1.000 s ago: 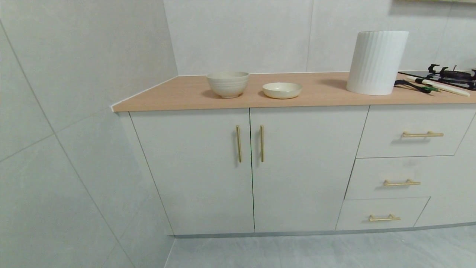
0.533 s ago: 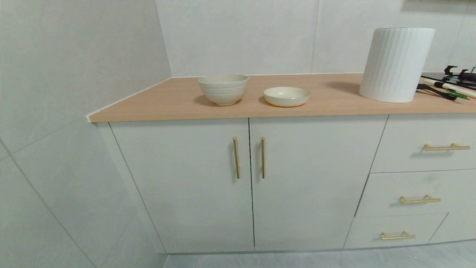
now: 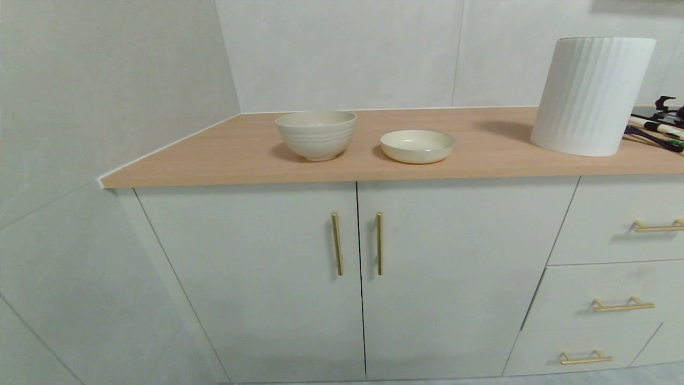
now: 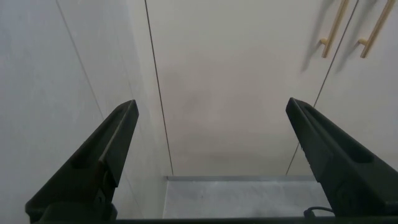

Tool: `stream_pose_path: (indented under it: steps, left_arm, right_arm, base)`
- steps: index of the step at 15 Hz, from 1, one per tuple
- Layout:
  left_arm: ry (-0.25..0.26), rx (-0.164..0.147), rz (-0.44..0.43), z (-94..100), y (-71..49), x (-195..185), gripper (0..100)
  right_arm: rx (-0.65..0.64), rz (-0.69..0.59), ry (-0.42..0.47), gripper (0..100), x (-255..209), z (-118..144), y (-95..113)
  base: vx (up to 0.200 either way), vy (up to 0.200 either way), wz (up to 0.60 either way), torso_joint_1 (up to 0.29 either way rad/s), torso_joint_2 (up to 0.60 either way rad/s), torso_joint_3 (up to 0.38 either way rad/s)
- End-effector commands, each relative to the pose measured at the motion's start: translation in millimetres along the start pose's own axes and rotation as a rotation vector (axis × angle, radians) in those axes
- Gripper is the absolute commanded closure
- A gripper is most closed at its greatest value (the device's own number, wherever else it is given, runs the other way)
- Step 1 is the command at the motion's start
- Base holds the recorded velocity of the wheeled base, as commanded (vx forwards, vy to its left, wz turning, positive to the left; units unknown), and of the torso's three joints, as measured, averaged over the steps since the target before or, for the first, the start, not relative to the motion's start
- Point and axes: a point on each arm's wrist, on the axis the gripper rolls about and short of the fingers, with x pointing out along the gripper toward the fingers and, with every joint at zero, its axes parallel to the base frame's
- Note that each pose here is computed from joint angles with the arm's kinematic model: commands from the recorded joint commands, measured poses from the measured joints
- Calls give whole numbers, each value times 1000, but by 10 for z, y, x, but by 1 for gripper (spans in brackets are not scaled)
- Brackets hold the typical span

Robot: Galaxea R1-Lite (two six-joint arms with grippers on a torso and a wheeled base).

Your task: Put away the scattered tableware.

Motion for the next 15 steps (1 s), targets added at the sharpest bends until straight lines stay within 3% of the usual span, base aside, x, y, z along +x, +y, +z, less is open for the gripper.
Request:
stream_pose_path:
  steps: [1,6,8,10,12,15]
  left_arm:
    - [1,0,1,1,0,1,0]
    - [1,6,1,1,0,1,0]
    - [1,9,-1,1,0,1,0]
    - [1,11,1,1,0,1,0]
    - [1,9,-1,1,0,1,0]
    - [1,8,-1,1,0,1,0]
  right_arm:
    - [-4,2,1,0,1,0,0]
    - [0,-4,-5,0,-1,7,-1]
    - [105,45,-142,0,-126,410,10]
    - [112,197,-67,0,-122,526,39]
    - [138,395,97,0,99,708,55]
    - [165,555,339,0,683,1080,105]
  base:
    - [0,0,0,0,0,0]
    - [0,0,0,0,0,0]
    - [0,0,0,0,0,0]
    - [0,0,0,0,0,0]
    - [0,0,0,0,0,0]
    - [0,0,0,0,0,0]
